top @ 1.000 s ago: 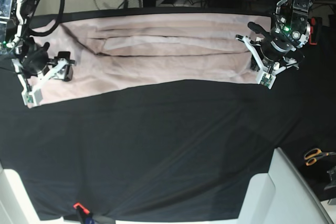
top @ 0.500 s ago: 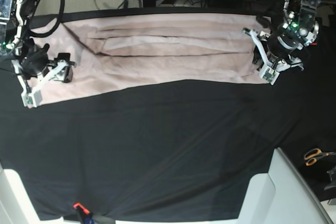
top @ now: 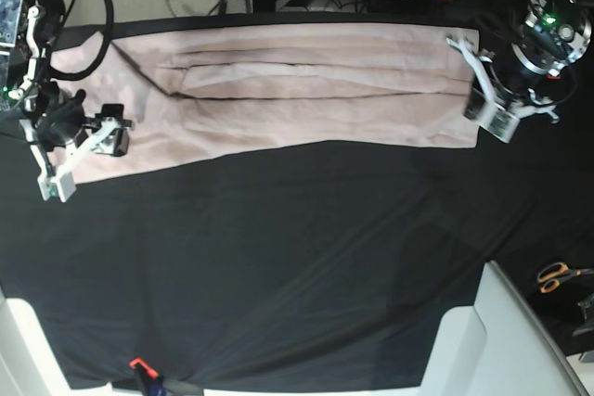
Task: Fold the T-shirt properly
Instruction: 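Open both grippers and lift them off the folded strip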
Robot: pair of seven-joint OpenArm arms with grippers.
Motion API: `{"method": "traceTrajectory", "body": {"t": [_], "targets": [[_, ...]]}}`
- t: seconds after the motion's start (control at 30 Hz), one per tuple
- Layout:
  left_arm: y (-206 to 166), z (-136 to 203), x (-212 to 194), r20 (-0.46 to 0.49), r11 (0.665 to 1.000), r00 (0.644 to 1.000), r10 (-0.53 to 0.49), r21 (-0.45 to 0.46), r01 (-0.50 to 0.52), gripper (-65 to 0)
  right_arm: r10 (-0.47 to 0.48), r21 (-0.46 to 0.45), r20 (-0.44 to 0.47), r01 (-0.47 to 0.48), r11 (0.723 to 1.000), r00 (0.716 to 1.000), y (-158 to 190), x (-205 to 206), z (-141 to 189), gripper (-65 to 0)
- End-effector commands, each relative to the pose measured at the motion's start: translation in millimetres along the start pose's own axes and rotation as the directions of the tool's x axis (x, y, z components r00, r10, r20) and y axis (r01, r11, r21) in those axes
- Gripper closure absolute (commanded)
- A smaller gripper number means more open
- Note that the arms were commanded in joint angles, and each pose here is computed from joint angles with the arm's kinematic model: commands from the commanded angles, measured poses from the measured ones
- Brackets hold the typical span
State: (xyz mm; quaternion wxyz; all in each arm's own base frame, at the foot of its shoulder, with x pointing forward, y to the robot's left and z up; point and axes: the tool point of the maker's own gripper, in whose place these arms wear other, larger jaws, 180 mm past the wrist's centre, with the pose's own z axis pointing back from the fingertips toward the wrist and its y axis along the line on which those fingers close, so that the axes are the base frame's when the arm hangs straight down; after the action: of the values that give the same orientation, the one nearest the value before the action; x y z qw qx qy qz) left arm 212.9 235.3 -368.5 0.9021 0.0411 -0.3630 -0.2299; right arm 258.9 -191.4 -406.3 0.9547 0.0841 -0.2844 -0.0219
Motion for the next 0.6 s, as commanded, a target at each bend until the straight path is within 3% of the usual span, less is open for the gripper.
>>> {"method": "traceTrajectory", "body": {"t": [0.0, 0.1, 0.23, 0.4, 0.5, 0.57], "targets": [[8.0, -0.1, 20.7, 0.075, 0.999, 0.997, 0.033, 0.032, -0.036, 0.0, 0.01, -0.003, 0.041, -0.01, 1.0, 0.999, -2.0, 12.9, 4.2, -38.3], [6.3, -10.6, 24.0, 0.098, 0.992, 0.988, 0.116, 0.047, -0.121, 0.0, 0.01, -0.003, 0.041, -0.01, 1.0, 0.999, -2.0, 12.9, 4.2, -38.3], [3.7, -18.8, 2.8, 0.051, 0.983, 0.983, 0.174, 0.043, -0.176, 0.0, 0.01, -0.004, 0.035, -0.009, 1.0, 0.999, -2.3, 10.0, 4.2, -38.3], [24.4, -5.6, -85.7, -0.134, 0.962, 0.955, 0.263, 0.108, -0.25, 0.0, 0.007, -0.006, 0.02, -0.007, 1.0, 1.0, -3.1, 1.3, 4.3, -38.3], [28.3, 2.6, -110.7, -0.161, 0.954, 0.941, 0.297, 0.021, -0.298, 0.0, 0.007, -0.007, 0.021, -0.007, 1.0, 1.0, -3.3, 1.6, 4.3, -38.3], [46.5, 15.6, -118.3, -0.113, 0.92, 0.914, 0.39, 0.012, -0.392, 0.0, 0.008, -0.008, 0.019, -0.008, 1.0, 1.0, -3.6, 0.8, 4.3, -38.3]]}}
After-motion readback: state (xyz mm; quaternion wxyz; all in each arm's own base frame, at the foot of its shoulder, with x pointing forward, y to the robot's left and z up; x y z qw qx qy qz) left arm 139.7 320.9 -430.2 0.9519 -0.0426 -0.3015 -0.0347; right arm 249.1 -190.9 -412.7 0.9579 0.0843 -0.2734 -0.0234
